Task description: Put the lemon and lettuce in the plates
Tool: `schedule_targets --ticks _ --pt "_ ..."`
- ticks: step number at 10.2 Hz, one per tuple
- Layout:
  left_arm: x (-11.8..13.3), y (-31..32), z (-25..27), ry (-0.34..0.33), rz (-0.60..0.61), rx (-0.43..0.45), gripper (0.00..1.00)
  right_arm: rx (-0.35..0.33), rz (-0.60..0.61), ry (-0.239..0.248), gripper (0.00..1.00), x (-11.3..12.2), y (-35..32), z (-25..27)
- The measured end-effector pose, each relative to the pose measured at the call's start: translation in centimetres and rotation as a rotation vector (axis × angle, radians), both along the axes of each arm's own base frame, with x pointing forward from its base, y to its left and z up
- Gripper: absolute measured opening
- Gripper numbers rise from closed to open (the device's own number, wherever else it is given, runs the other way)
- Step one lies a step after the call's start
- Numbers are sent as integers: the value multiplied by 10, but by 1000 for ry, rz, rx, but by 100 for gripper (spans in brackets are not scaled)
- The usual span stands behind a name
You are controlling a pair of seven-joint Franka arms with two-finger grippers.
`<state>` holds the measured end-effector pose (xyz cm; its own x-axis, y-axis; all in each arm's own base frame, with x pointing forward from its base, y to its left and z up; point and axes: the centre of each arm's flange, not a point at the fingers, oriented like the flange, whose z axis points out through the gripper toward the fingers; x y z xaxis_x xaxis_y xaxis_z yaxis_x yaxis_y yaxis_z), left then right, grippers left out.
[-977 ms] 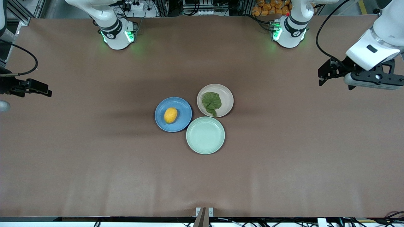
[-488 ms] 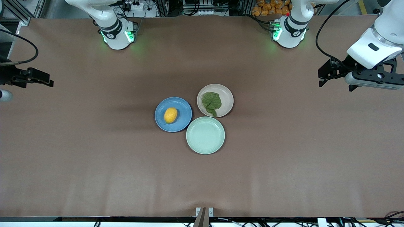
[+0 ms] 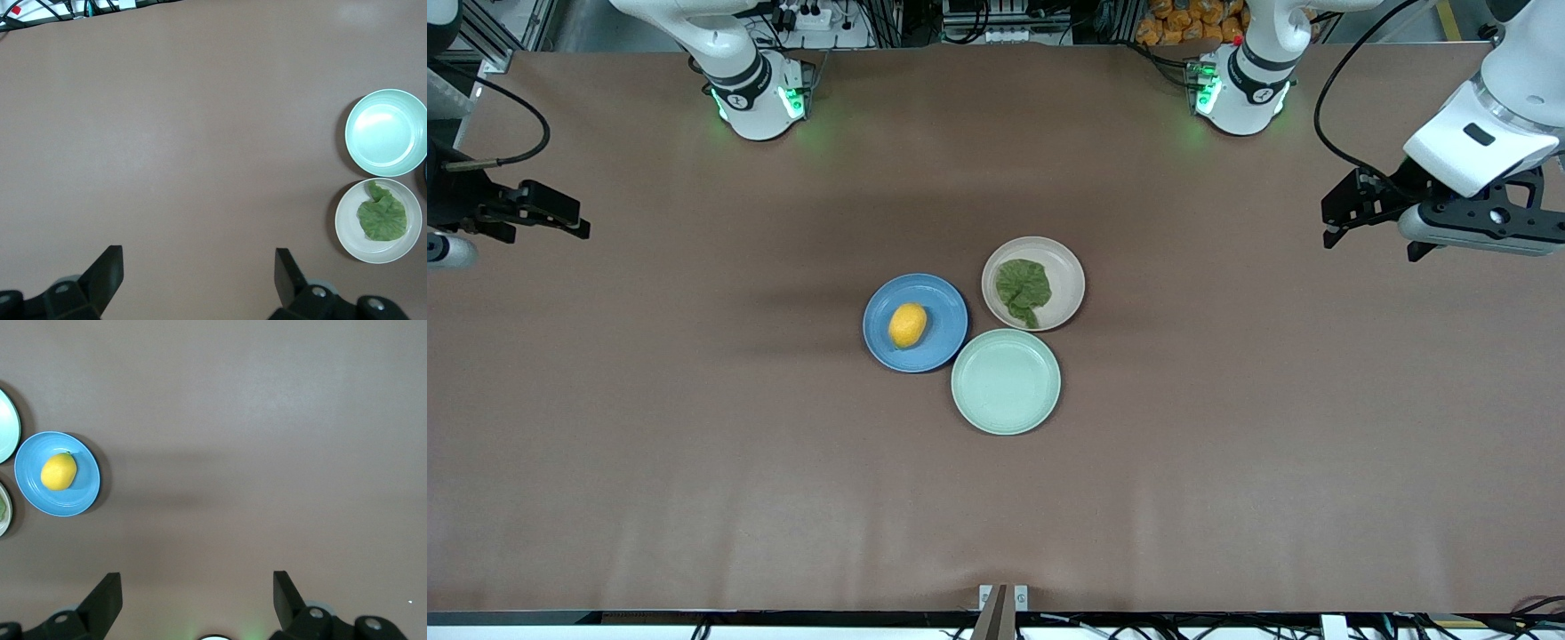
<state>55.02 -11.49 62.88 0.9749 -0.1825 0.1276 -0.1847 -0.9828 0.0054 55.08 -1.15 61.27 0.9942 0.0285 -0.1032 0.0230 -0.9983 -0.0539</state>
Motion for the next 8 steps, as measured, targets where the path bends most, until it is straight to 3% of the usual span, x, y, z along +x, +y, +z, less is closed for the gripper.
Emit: schedule_targets --ticks 3,8 --pt "0 -1 -1 1 -1 0 100 -1 0 -3 100 -1 0 0" --pt "1 0 -1 1 0 0 100 -8 -23 -52 100 4 -2 3"
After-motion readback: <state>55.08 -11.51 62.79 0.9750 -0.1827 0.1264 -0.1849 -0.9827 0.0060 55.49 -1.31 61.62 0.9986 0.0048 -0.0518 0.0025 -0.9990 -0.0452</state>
